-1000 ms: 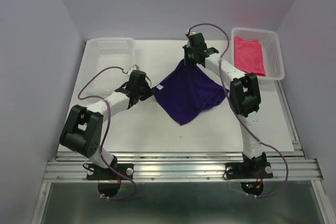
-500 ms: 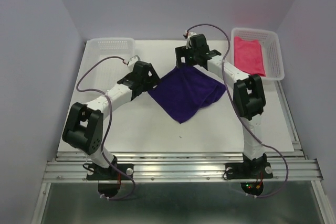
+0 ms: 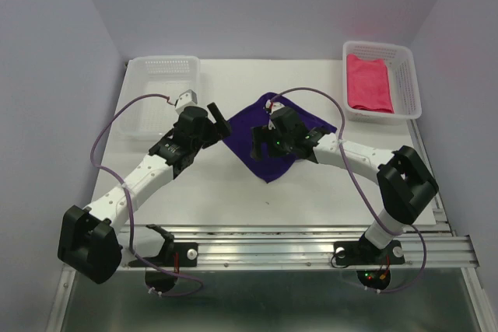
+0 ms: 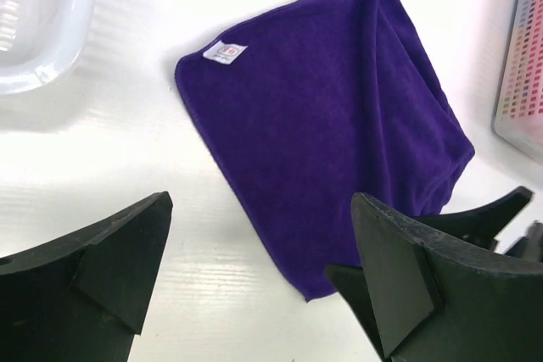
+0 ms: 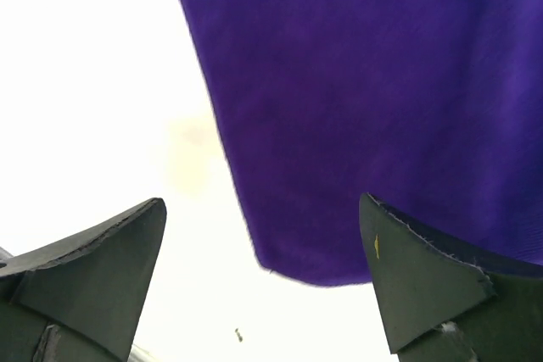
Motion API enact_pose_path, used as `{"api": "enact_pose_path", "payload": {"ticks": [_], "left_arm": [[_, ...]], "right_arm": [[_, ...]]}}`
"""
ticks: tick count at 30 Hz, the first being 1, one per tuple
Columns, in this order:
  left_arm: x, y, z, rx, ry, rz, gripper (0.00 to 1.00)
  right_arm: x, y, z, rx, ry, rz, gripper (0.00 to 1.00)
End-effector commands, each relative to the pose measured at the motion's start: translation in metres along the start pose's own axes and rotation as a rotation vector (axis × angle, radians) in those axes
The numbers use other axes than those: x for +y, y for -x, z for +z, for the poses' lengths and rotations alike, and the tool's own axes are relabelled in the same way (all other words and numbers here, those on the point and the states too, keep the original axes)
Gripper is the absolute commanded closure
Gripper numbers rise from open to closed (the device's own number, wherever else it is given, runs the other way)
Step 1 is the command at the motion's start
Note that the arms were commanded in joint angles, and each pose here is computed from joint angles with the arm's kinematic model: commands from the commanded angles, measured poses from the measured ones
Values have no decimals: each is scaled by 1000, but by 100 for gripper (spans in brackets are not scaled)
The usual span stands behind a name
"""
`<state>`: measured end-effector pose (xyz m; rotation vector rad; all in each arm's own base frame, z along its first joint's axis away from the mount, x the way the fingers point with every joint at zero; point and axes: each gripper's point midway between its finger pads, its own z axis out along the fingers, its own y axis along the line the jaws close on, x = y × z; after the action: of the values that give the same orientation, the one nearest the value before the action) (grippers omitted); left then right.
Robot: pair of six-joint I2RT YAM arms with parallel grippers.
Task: Fold and stack the towels
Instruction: Flatten out the crumpled towel
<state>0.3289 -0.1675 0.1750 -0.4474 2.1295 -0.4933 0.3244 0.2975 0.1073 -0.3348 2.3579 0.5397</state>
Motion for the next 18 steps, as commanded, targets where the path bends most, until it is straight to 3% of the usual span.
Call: {"api": "enact_pose_path", "payload": {"ticks": [1,6,12,18], "left_arm": [[11,2,-19,-42,-10,2,1],[19,-6,-22,-24,-3,16,1],[25,-11,-13,14,58,38,1],[24,-10,-13,7,46,40,1]], "right_arm": [[14,-16,6,1,11,59,0],[15,-45,15,51,-84,109,0],[14,-64,9,58,-244,53,1],[14,-77,5,72,-317,20,12]]}}
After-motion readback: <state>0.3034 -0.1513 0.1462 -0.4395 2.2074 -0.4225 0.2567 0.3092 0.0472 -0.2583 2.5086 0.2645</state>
